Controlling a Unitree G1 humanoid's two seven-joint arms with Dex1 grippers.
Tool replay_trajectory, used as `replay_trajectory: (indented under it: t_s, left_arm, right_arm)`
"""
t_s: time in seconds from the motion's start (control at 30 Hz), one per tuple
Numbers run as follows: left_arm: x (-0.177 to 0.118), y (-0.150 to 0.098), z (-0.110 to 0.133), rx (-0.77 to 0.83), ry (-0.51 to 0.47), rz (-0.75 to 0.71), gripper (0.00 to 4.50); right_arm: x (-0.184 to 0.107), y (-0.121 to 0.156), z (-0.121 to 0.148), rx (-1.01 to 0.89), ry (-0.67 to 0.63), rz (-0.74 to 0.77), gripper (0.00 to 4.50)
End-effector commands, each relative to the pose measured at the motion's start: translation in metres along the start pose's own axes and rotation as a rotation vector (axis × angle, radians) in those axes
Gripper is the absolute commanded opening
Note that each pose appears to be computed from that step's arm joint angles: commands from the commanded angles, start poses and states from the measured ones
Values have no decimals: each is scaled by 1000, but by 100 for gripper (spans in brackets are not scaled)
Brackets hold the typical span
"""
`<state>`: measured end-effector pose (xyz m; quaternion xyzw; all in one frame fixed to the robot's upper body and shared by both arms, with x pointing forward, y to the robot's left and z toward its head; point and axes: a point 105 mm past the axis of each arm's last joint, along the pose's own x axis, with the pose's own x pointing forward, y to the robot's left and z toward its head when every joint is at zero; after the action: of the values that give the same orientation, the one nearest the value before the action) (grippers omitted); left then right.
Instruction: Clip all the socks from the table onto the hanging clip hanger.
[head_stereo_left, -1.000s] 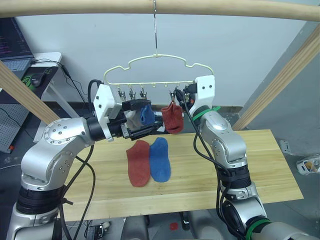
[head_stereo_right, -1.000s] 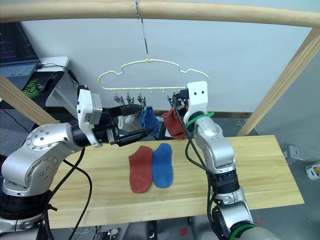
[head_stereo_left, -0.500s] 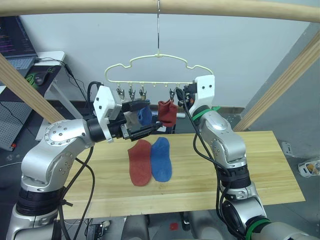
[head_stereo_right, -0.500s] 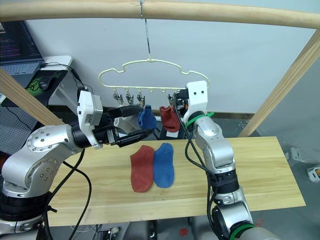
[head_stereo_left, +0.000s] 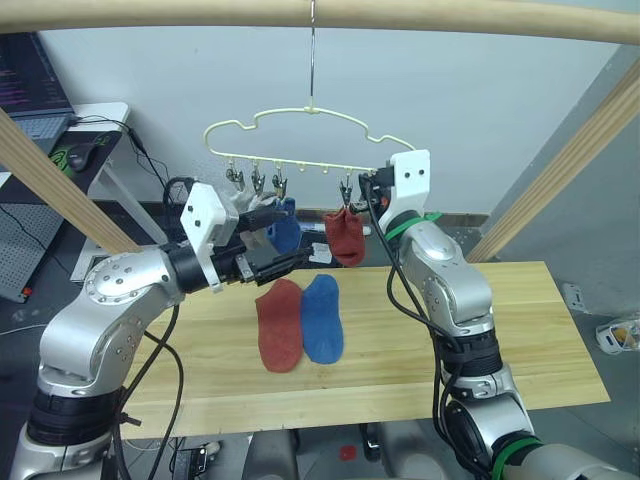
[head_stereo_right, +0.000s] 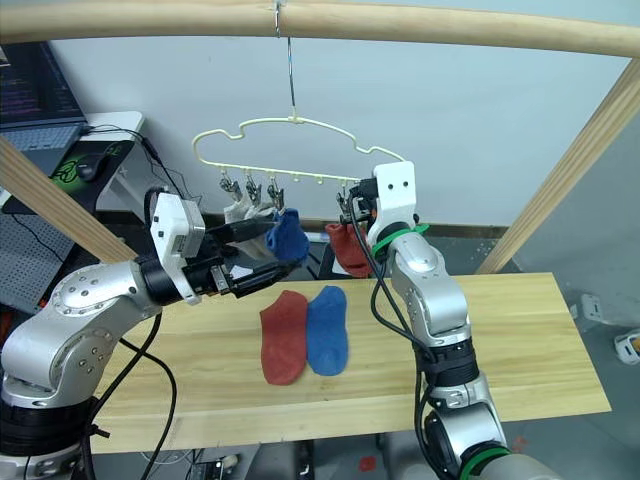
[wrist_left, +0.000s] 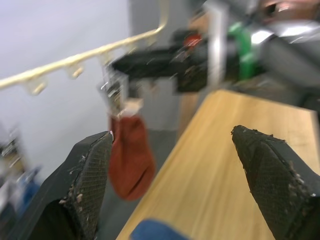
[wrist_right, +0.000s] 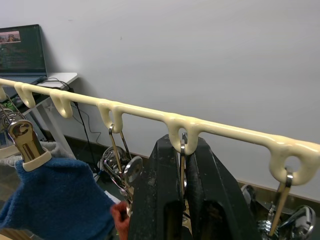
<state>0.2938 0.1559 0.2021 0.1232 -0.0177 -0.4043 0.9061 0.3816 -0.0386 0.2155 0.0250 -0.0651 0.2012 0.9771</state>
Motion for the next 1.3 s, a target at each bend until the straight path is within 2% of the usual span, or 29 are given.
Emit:
replay_trajectory:
  t_s: [0.03, 0.23, 0.37, 0.53, 0.83, 1.07, 1.3]
  left_arm:
    - [-13, 13, -7, 44, 15, 143, 448]
    - [-31, 18, -72, -10, 200, 336, 448]
    - [-33, 19, -106, -74, 257, 426, 448]
    - [-15, 14, -135, -140, 278, 466, 448]
    - [24, 2, -152, -315, 242, 587, 448]
    - [47, 0, -165, -439, 297, 654, 448]
    - [61, -7, -177, -476, 383, 629, 448]
  right_arm:
    - [-2, 6, 31, -28, -100, 14, 0]
    - [-4, 8, 37, -29, -100, 16, 0]
    - [-6, 9, 38, -27, -86, 21, 0]
    - [-8, 10, 35, -31, -60, 32, 0]
    - [-10, 10, 35, -55, -41, 47, 0]
    - [-11, 12, 34, -58, -36, 56, 0]
    - [-11, 15, 34, -51, -37, 61, 0]
